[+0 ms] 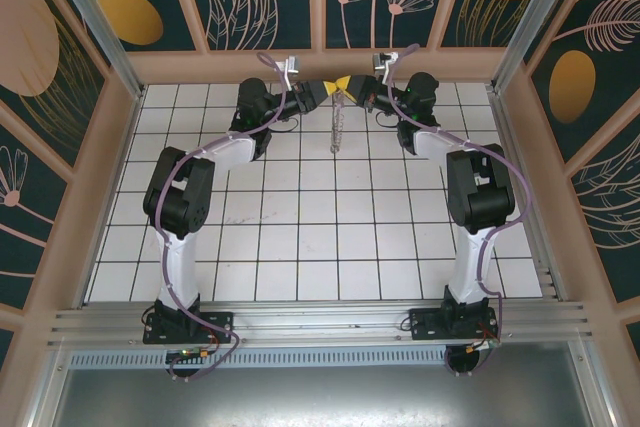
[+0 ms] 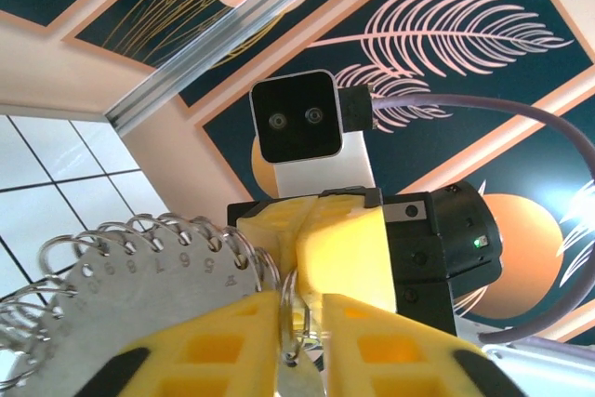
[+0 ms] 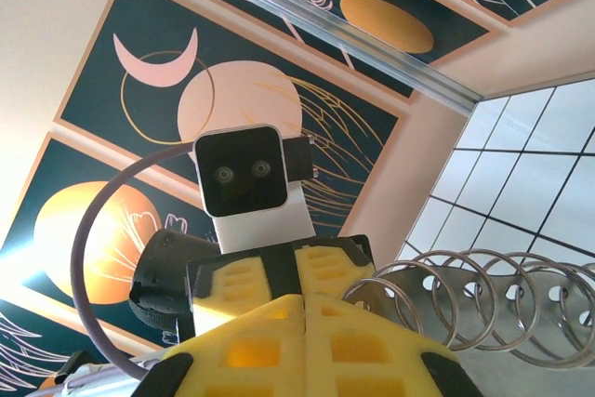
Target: Put the keys on the keyring
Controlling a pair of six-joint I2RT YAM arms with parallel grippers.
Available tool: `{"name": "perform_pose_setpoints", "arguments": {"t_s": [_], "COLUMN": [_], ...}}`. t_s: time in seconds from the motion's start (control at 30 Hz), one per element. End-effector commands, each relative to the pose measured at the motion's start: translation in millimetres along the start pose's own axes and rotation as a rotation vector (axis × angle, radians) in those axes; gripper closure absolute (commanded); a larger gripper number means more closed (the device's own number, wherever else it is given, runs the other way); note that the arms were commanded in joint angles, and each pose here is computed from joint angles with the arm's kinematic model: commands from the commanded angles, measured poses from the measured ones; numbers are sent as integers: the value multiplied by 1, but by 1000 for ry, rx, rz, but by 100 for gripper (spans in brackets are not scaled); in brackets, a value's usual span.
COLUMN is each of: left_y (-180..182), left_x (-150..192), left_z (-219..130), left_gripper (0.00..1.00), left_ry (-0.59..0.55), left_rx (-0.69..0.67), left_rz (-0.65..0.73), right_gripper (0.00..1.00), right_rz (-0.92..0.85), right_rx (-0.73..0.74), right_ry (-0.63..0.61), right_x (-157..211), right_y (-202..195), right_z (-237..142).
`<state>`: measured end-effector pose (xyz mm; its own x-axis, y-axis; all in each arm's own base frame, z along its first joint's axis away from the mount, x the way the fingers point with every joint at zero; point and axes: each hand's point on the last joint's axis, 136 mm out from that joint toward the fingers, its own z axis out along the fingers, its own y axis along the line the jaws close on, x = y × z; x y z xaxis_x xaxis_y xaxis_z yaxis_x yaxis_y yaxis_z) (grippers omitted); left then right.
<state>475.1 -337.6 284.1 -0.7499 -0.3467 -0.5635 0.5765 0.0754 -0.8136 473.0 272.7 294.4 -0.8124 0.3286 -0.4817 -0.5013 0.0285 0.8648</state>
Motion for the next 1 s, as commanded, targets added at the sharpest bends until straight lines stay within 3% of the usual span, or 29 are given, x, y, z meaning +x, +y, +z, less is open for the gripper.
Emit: {"name": "perform_pose_setpoints", "arguments": {"t_s": [0.0, 0.23, 0.37, 0.47, 0.53, 0.83, 0.97], "left_y": [-12, -16, -24, -31, -37, -57, -66], "left_x": [-4, -6, -6, -8, -9, -15, -16], "left_z": [5, 5, 5, 2, 1, -2, -4], "left_gripper": [87, 100, 100, 100, 100, 100, 100], "left_ry": [-17, -32, -41, -57, -62, -73, -68], "left_rx": [47, 67, 103, 130, 145, 192, 213], "left_rz": [47, 48, 49, 51, 57, 79, 87], "right_gripper": [100, 100, 100, 73, 63, 58, 59], "right_rz": [-64, -64, -66, -91, -109, -164, -183], "right_rx": [-51, -52, -55, -58, -51, 13, 61], "right_ry": [-5, -1, 2, -12, -31, -115, -107], "right_x": [-3, -2, -1, -4, -8, -13, -5], "right_y": [18, 18, 21, 28, 33, 40, 35], "right_z": [4, 4, 3, -2, -9, -51, -54]}}
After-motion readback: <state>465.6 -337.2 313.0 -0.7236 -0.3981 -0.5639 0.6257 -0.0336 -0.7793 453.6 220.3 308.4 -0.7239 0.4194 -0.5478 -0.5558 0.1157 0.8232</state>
